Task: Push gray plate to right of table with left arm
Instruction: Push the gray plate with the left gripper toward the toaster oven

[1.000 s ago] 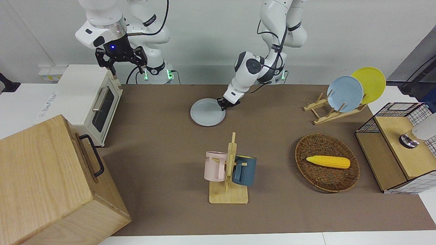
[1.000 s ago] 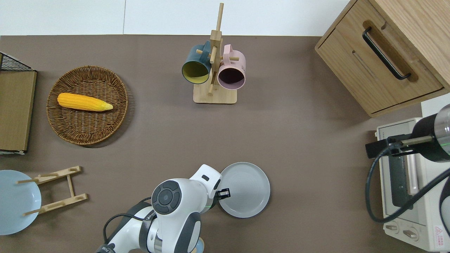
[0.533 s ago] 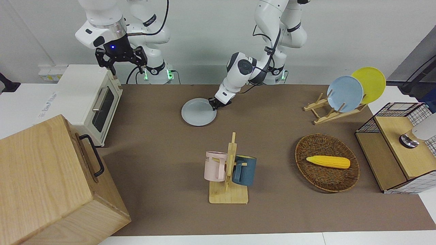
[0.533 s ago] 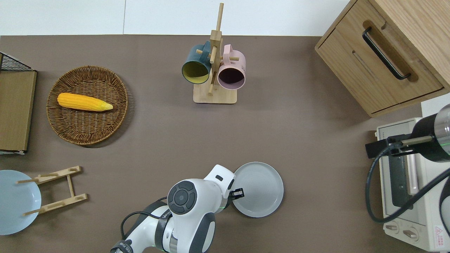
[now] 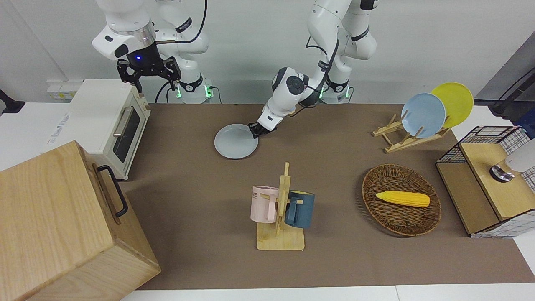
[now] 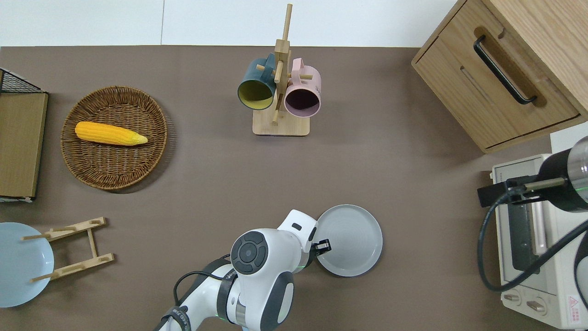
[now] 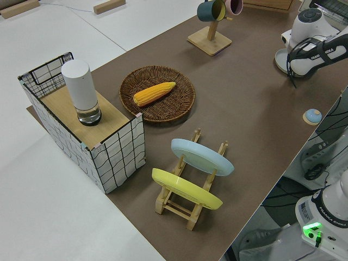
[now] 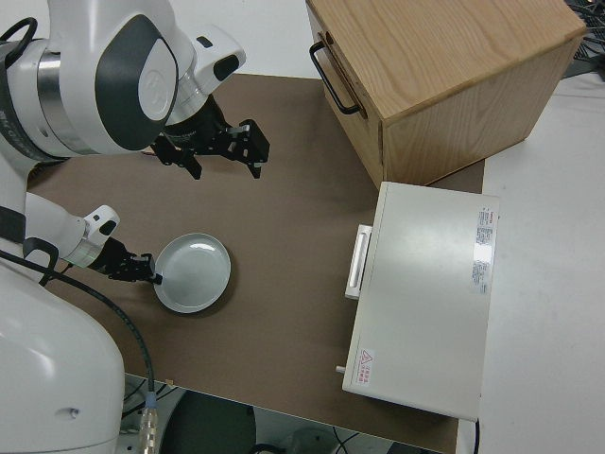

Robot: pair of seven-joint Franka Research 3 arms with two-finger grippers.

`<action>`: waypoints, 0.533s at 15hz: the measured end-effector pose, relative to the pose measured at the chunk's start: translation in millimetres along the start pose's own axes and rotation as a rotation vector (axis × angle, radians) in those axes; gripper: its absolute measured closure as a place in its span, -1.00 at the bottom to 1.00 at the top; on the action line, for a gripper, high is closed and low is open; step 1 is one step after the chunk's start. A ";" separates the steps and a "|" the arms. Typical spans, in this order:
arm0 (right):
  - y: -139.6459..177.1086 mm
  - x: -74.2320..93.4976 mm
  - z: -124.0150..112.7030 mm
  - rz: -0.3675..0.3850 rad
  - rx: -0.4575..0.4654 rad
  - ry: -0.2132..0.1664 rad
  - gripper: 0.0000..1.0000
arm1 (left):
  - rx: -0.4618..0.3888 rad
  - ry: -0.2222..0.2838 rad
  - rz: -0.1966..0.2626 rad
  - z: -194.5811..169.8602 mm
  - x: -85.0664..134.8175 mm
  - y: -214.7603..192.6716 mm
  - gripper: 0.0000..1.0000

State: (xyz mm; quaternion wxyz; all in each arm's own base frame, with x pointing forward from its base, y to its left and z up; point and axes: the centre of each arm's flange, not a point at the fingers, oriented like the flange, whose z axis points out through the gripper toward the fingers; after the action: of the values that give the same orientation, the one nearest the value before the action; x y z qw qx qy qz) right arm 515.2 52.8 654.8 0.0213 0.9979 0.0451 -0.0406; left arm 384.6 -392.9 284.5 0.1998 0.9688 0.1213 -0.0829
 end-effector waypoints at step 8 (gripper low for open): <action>0.0 0.0 0.0 0.000 0.000 0.000 -0.99 | -0.022 -0.014 -0.043 12.2 0.7 26.8 0.92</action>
State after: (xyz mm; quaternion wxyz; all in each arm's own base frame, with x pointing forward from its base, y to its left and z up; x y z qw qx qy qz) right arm 515.2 52.8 654.8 0.0213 0.9979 0.0451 -0.0406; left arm 391.1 -421.6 283.1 0.2094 0.9631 0.1414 -0.0928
